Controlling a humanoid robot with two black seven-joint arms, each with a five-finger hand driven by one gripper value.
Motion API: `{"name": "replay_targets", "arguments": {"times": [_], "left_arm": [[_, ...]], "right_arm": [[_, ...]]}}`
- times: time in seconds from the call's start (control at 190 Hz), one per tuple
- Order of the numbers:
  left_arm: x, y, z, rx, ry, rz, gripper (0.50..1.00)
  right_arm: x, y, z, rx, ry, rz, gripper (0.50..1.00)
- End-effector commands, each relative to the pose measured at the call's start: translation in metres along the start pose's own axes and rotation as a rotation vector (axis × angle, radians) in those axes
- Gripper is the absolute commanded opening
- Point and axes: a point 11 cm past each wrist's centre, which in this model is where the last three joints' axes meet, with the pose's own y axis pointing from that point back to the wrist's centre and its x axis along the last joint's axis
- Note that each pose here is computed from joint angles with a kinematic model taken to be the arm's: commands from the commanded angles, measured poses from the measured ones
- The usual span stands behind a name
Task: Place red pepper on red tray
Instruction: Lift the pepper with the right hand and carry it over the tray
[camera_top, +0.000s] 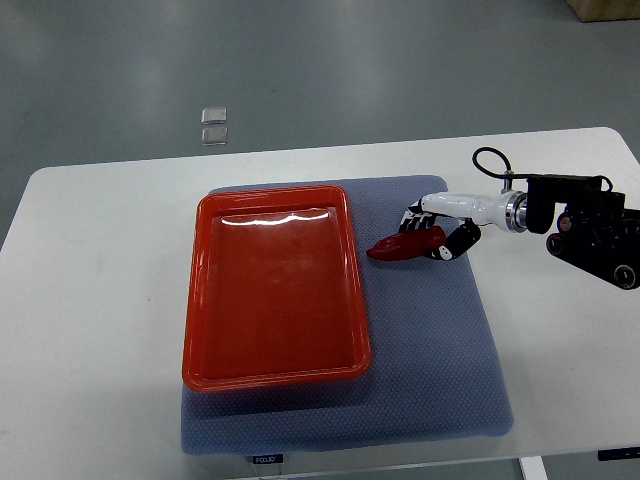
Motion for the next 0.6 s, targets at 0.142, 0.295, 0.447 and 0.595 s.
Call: {"name": "replay_targets", "arguments": {"times": [0.142,0.295,0.447,0.595], "left_arm": [[0.0,0.0,0.0,0.0,0.0,0.0,1.0],[0.0,0.0,0.0,0.0,0.0,0.0,1.0],[0.0,0.0,-0.001,0.002,0.0,0.0,1.0],[0.0,0.0,0.0,0.002,-0.002,0.0,1.0]], "right_arm": [[-0.001,-0.004,-0.002,0.001,0.02,0.01,0.574],[0.006,-0.007,-0.009,0.027,0.026,0.027,0.5],[0.036,-0.001,-0.015,0.038,0.041,0.079,0.5],[0.066,-0.003,-0.035,0.073,0.078,0.119,0.5]]}}
